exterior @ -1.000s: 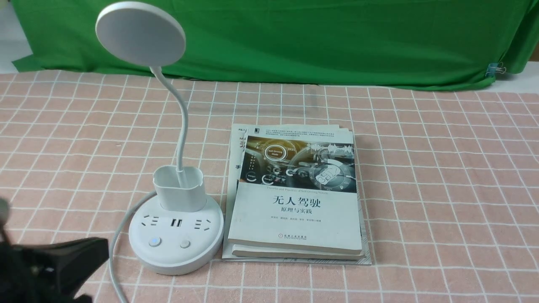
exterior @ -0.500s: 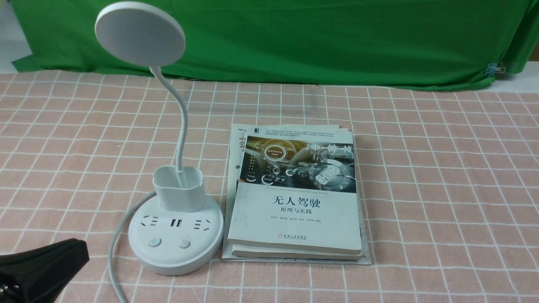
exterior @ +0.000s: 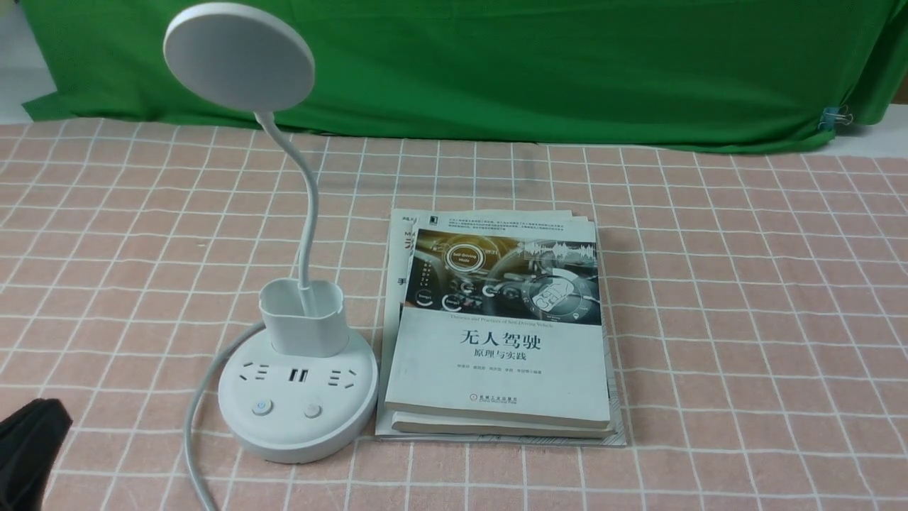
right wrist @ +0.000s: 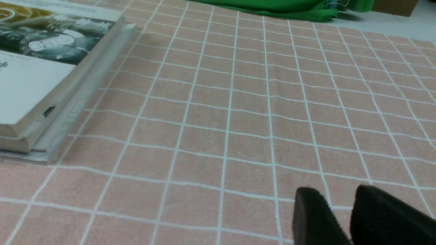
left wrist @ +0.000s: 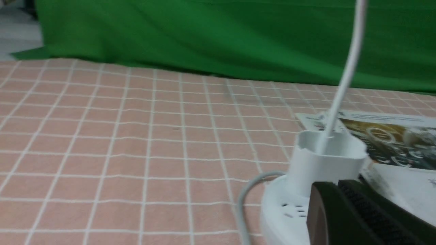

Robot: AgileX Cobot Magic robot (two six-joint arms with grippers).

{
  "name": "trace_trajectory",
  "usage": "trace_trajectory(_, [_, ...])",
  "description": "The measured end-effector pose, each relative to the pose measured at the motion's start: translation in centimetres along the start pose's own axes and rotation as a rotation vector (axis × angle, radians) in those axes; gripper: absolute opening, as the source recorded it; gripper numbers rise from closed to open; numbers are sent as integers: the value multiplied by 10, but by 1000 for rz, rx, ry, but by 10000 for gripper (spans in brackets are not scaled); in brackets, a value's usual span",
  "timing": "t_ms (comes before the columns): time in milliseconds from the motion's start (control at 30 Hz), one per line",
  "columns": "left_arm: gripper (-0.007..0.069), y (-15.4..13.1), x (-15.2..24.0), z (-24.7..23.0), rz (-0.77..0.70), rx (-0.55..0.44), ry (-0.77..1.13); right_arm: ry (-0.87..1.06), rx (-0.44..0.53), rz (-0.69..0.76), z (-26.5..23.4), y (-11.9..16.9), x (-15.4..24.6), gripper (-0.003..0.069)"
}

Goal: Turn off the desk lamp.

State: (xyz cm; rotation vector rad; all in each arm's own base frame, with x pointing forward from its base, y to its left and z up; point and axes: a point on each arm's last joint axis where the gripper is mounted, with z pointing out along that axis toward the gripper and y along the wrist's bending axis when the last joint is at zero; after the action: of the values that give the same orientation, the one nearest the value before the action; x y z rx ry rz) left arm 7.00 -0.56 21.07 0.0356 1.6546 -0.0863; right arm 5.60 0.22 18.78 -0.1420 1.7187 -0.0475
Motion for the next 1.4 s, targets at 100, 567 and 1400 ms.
trace_trajectory(100, [4,5,10,-4,-30,-71,0,0,0,0,0,0,0,240])
trace_trajectory(567, [4,2,27,-13,-70,-61,124,0,0,0,0,0,0,240])
trace_trajectory(1400, [4,2,27,-13,-70,-61,125,0,0,-1,0,0,0,240])
